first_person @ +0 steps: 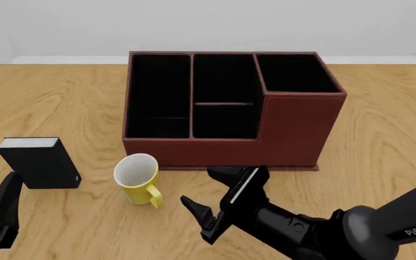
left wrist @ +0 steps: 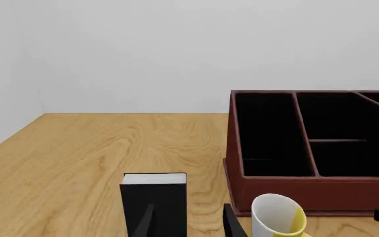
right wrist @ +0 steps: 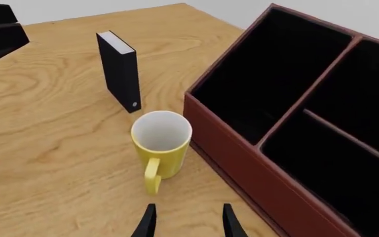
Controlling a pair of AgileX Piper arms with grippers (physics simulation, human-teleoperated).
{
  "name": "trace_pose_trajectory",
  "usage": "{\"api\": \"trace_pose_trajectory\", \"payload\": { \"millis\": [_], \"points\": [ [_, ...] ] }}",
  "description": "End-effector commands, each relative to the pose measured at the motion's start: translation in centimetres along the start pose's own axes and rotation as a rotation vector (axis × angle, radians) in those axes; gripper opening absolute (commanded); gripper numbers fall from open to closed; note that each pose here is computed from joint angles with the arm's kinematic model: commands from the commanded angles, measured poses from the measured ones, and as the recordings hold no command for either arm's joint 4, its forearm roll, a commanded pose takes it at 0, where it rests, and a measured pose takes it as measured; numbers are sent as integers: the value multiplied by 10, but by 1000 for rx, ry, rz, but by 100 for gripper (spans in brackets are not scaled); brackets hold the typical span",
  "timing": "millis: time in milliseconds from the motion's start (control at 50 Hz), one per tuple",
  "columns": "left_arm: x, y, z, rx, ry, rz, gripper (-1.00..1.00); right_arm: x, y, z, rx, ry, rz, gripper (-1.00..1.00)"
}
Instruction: Pick up the yellow and white mug and place it to the right of the caddy.
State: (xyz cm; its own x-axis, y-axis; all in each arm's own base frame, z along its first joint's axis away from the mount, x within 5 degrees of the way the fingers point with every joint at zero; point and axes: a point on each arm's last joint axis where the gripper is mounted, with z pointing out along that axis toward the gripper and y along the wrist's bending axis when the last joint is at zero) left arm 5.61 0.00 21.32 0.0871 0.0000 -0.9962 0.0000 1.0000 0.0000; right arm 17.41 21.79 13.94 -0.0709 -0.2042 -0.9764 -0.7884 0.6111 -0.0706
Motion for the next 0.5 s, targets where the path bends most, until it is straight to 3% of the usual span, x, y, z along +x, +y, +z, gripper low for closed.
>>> {"api": "trace_pose_trajectory", "payload": {
  "millis": [20,500],
  "points": [
    [0,0,0,0,0,0,100,5,7,15,-22,16,-14,100],
    [0,0,0,0,0,0,100,23,16,49,-49,64,-27,100]
  ]
}}
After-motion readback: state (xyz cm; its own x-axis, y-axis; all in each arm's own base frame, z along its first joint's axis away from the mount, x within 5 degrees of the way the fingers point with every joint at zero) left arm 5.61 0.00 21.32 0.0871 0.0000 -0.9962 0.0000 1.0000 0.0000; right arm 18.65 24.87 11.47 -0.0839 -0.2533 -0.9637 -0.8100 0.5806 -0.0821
